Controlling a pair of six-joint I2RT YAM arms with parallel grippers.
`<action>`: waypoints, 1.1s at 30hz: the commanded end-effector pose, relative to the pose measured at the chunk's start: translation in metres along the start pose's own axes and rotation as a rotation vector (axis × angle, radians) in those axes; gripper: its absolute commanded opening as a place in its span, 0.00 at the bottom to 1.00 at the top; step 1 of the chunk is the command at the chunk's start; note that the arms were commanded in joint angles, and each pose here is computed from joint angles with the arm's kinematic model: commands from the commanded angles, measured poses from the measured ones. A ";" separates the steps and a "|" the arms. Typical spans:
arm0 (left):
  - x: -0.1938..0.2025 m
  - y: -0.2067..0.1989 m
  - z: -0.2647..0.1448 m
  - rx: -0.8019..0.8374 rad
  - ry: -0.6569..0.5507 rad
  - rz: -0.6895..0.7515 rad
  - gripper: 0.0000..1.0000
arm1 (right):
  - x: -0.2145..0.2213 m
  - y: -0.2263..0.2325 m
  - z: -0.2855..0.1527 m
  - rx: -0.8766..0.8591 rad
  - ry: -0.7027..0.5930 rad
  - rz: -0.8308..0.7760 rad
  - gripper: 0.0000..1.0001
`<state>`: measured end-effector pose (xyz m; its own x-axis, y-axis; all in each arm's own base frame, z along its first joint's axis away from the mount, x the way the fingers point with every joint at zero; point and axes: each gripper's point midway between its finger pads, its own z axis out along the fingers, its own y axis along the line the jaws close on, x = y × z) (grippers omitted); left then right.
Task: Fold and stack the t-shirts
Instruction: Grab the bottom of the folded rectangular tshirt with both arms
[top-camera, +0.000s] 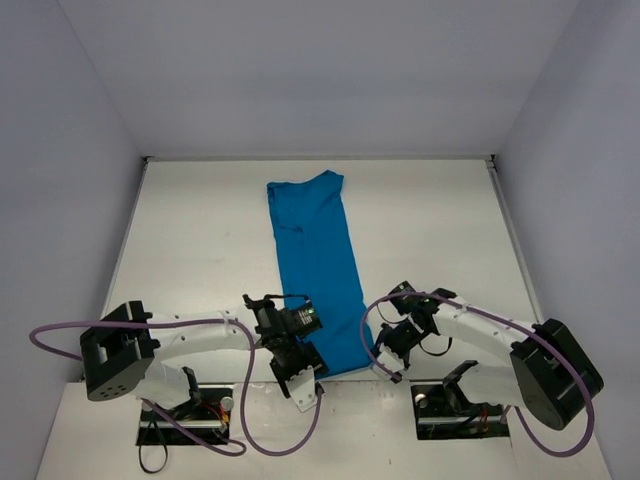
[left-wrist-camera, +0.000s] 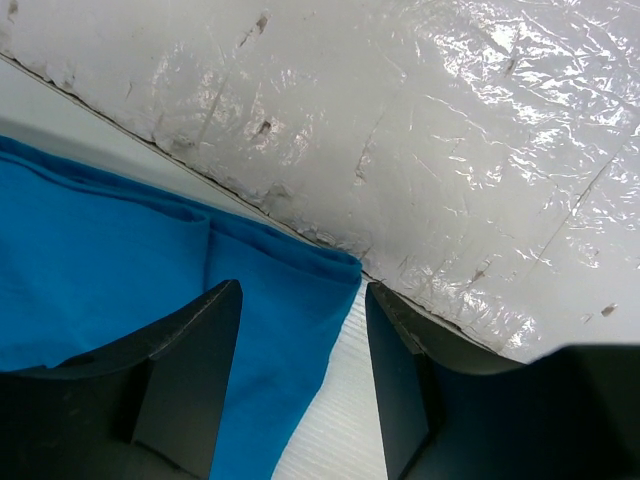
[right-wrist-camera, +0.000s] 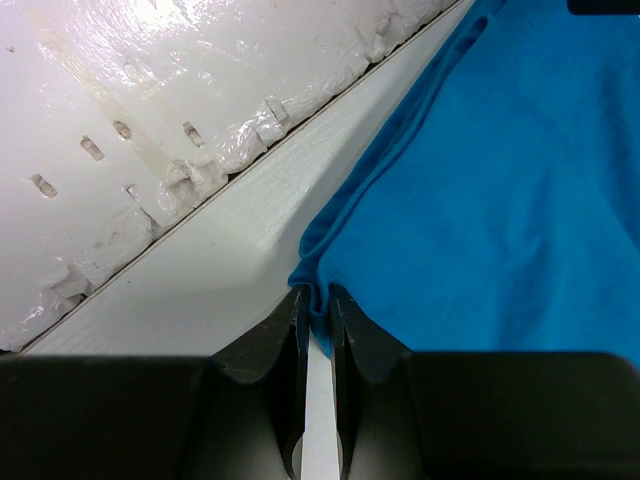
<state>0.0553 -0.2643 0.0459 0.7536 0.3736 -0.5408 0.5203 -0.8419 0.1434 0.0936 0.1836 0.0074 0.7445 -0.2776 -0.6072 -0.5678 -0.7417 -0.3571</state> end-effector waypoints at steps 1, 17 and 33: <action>-0.003 0.000 -0.004 0.011 0.016 0.011 0.48 | -0.006 -0.017 0.002 -0.053 -0.006 -0.638 0.12; 0.017 0.001 0.017 0.001 0.058 0.004 0.42 | -0.005 -0.021 -0.002 -0.042 0.011 -0.603 0.11; -0.011 -0.007 -0.009 -0.206 -0.062 0.021 0.00 | -0.023 -0.044 -0.018 0.112 -0.030 -0.505 0.00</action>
<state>0.0551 -0.2519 0.0293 0.7735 0.3701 -0.5144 0.5413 -0.8080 0.2326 0.0978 0.1877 0.0168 0.7512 -0.2625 -0.6056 -0.5701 -0.7204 -0.3950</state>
